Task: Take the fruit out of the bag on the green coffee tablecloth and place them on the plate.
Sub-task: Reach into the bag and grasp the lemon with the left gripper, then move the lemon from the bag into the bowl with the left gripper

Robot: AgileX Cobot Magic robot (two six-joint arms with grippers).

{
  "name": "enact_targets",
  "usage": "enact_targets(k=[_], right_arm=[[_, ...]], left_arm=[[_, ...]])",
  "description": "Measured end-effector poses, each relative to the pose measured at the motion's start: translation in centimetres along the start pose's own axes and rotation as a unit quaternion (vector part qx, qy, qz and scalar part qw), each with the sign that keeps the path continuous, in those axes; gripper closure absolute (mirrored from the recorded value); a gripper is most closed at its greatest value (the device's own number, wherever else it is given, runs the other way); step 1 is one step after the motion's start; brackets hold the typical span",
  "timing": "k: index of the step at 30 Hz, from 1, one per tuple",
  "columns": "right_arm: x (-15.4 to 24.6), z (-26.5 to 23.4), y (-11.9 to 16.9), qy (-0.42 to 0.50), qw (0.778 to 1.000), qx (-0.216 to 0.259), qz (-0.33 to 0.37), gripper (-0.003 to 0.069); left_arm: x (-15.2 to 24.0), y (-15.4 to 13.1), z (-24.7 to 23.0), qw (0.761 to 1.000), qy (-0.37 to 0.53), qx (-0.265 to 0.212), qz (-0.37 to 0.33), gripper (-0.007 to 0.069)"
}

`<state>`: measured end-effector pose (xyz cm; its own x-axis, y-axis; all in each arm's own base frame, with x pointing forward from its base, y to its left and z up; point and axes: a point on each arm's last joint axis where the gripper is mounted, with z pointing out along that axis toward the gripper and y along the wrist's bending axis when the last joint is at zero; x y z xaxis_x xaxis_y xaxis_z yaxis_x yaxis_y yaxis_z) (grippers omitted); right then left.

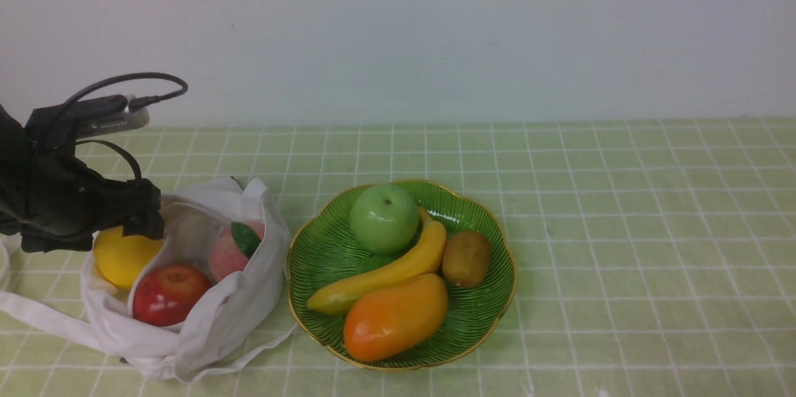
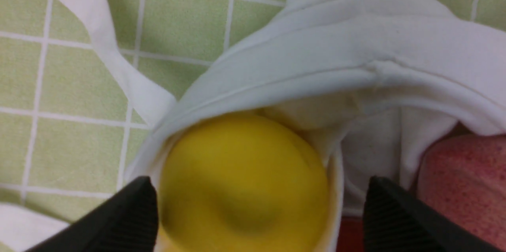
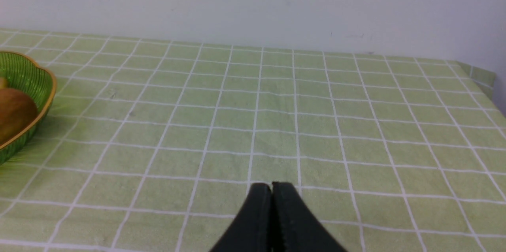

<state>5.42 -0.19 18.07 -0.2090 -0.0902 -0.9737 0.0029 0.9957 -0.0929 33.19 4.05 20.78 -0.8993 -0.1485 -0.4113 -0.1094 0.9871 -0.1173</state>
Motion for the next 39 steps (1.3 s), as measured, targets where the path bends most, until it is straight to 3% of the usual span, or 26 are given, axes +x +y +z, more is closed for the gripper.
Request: enact_targets(k=[5, 10, 20, 31, 36, 39], right_arm=[[0.0, 0.0, 0.0, 0.000, 1.000, 0.000, 0.000, 0.0671], [0.0, 0.0, 0.0, 0.000, 1.000, 0.000, 0.000, 0.0671], [0.0, 0.0, 0.0, 0.000, 1.000, 0.000, 0.000, 0.0671], [0.0, 0.0, 0.0, 0.000, 1.000, 0.000, 0.000, 0.0671], [0.0, 0.0, 0.0, 0.000, 1.000, 0.000, 0.000, 0.0671], [0.0, 0.0, 0.0, 0.000, 1.000, 0.000, 0.000, 0.0671]], left_arm=[[0.1, 0.2, 0.8, 1.000, 0.010, -0.007, 0.008, 0.0018], [0.2, 0.3, 1.1, 1.000, 0.014, -0.008, 0.008, 0.0111], [0.2, 0.3, 1.1, 1.000, 0.021, -0.011, 0.015, 0.0118], [0.0, -0.6, -5.5, 0.999, -0.048, -0.006, 0.024, 0.0118], [0.3, -2.0, -8.7, 0.996, -0.086, 0.039, -0.002, 0.0118], [0.7, -4.9, -11.0, 0.987, -0.121, 0.103, 0.028, 0.0118]])
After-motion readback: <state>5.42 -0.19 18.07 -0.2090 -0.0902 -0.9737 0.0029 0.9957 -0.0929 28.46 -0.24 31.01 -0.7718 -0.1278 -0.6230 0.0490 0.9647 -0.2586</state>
